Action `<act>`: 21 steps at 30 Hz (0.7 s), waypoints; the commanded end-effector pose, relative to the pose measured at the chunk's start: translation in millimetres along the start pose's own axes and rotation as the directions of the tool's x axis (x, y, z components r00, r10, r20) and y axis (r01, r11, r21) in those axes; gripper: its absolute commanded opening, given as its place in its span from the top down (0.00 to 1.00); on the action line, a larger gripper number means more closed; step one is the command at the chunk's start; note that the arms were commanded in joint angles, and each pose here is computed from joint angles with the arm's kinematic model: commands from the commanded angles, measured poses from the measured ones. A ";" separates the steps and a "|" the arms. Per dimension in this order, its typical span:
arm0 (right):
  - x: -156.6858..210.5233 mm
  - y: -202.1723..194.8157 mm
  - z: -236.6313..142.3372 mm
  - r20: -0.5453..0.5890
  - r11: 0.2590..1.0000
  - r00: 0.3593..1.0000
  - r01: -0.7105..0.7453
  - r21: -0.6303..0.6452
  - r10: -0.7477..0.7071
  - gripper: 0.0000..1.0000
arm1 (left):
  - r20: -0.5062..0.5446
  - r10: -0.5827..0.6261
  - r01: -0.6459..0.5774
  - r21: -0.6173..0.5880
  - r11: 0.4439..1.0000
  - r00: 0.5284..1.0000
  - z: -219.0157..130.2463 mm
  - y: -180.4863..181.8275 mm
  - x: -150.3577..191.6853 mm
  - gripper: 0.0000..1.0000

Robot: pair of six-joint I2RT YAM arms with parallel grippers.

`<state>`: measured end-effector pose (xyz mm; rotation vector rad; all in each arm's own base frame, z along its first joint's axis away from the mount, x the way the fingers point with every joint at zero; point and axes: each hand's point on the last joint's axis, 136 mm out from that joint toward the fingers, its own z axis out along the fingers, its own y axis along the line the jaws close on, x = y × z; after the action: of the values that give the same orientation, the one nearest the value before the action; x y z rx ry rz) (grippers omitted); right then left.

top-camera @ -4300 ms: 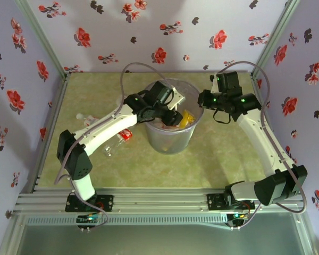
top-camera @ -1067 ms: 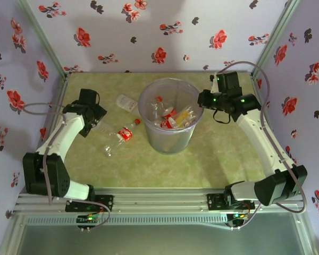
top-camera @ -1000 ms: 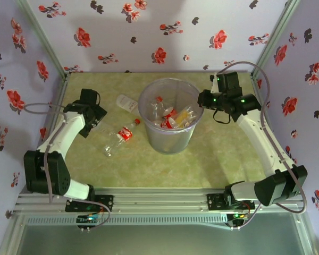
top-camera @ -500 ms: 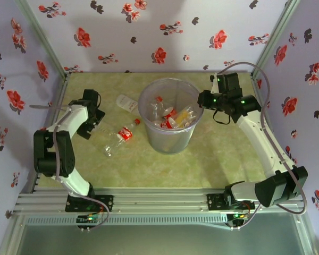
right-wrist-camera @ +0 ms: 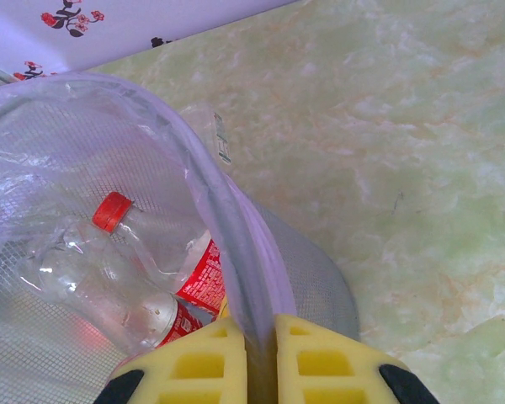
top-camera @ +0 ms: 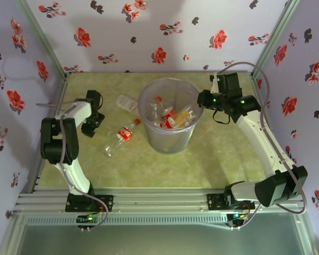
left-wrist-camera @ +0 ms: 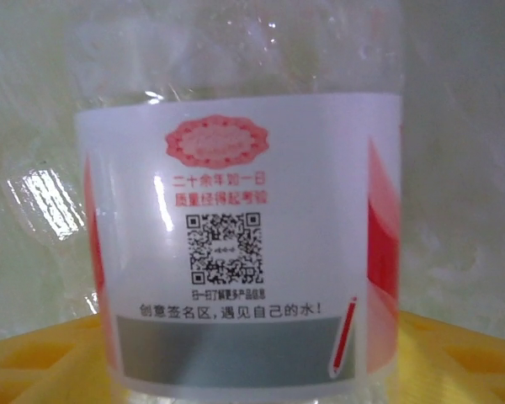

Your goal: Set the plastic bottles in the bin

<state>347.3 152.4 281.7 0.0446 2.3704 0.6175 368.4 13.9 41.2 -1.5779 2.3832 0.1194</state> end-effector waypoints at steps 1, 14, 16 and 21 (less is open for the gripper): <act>31.2 -12.4 16.9 -0.127 0.999 0.992 -0.010 0.041 0.015 1.00 | -0.003 -0.026 0.026 -0.023 0.999 1.000 6.6 2.6 -2.4 0.31; 30.6 -12.1 13.8 -0.118 0.999 0.993 -0.013 0.040 0.018 1.00 | 0.022 -0.034 0.031 0.110 0.993 0.999 -35.1 -12.9 -15.1 0.57; 29.9 -11.2 13.7 -0.117 0.999 0.993 -0.016 0.038 0.020 1.00 | 0.025 -0.032 0.028 0.147 0.989 0.999 -47.8 -17.3 -18.3 0.60; 28.3 -10.7 12.2 -0.110 0.999 0.994 -0.018 0.038 0.022 1.00 | 0.065 -0.016 -0.002 0.263 0.965 0.998 -94.9 -27.0 -29.1 0.60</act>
<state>347.3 152.3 281.8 0.0452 2.3700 0.6174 381.1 7.2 100.4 -1.5091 2.2850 -0.0711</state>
